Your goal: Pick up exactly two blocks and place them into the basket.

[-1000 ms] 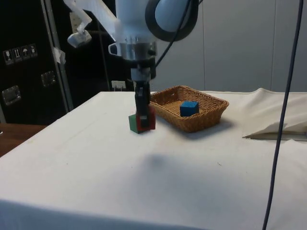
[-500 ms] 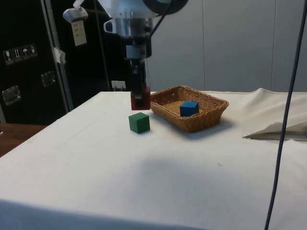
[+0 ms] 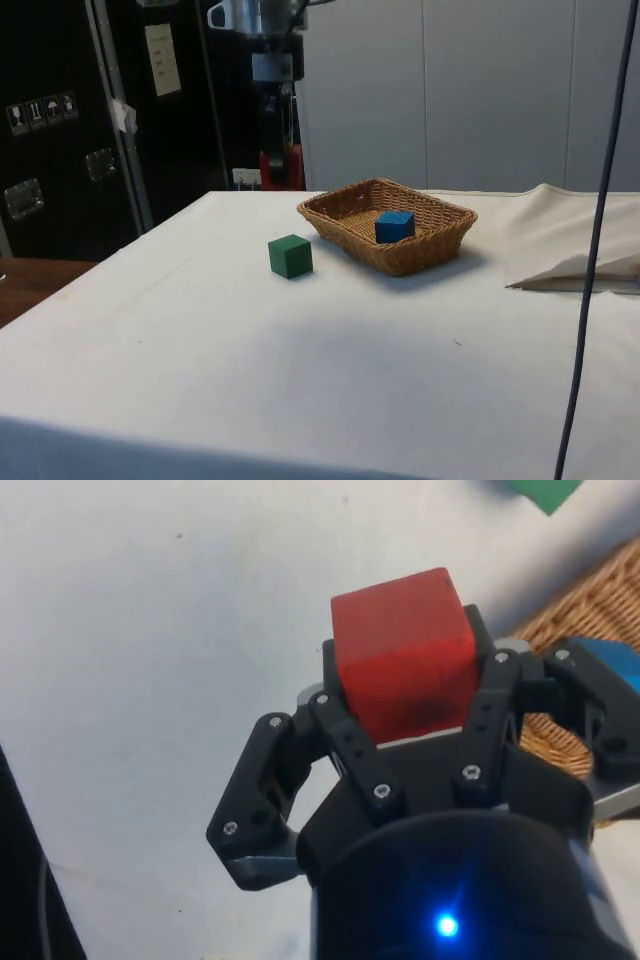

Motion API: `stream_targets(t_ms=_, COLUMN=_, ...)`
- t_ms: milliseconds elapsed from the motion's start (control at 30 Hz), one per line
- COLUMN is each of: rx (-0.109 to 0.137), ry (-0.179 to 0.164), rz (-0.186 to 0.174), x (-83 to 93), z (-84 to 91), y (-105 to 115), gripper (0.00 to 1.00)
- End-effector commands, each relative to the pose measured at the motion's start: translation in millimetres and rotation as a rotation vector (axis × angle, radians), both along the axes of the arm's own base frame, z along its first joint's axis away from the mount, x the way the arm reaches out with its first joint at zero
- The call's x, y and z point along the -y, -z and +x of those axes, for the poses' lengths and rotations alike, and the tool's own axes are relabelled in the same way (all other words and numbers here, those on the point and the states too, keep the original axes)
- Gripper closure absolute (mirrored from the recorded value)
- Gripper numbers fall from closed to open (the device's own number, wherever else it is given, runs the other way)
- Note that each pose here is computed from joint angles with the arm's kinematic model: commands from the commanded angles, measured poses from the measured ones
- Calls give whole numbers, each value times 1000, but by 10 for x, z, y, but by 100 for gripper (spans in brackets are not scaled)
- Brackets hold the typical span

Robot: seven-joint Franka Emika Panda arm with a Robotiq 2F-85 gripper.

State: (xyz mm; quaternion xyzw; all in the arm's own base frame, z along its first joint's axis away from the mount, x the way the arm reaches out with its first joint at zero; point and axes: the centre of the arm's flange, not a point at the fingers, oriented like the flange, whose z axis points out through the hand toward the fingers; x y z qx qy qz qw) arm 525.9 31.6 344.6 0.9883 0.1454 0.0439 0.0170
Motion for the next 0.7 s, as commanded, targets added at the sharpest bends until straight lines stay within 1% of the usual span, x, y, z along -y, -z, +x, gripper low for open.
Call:
stream_targets(t_ms=0, rx=1, ry=0, rz=2, x=63, z=9, y=-16, gripper=99)
stream_targets(t_ms=33, rx=1, ry=0, rz=1, x=94, z=11, y=-16, gripper=99)
stream_targets(t_ms=67, rx=1, ry=0, rz=-2, x=73, z=10, y=-4, gripper=99)
stream_targets(t_ms=167, rx=1, ry=1, rz=-1, x=221, z=9, y=-19, gripper=99)
stream_targets(t_ms=267, rx=2, ry=4, rz=-2, x=331, z=11, y=-21, gripper=99)
stream_targets(t_ms=300, rx=1, ry=5, rz=-7, x=310, z=19, y=-11, gripper=99)
stream_targets(t_ms=333, rx=3, ry=4, rz=-2, x=352, z=12, y=-23, gripper=99)
stream_targets(t_ms=433, rx=2, ry=9, rz=-4, x=505, z=9, y=-19, gripper=99)
stream_targets(t_ms=567, rx=1, ry=13, rz=-7, x=646, z=7, y=-12, gripper=99)
stream_targets(t_ms=600, rx=1, ry=13, rz=-12, x=605, z=12, y=-15, gripper=99)
stream_targets(t_ms=633, rx=0, ry=16, rz=-9, x=715, z=4, y=-4, gripper=99)
stream_targets(t_ms=667, rx=1, ry=17, rz=-9, x=736, z=6, y=-5, gripper=99)
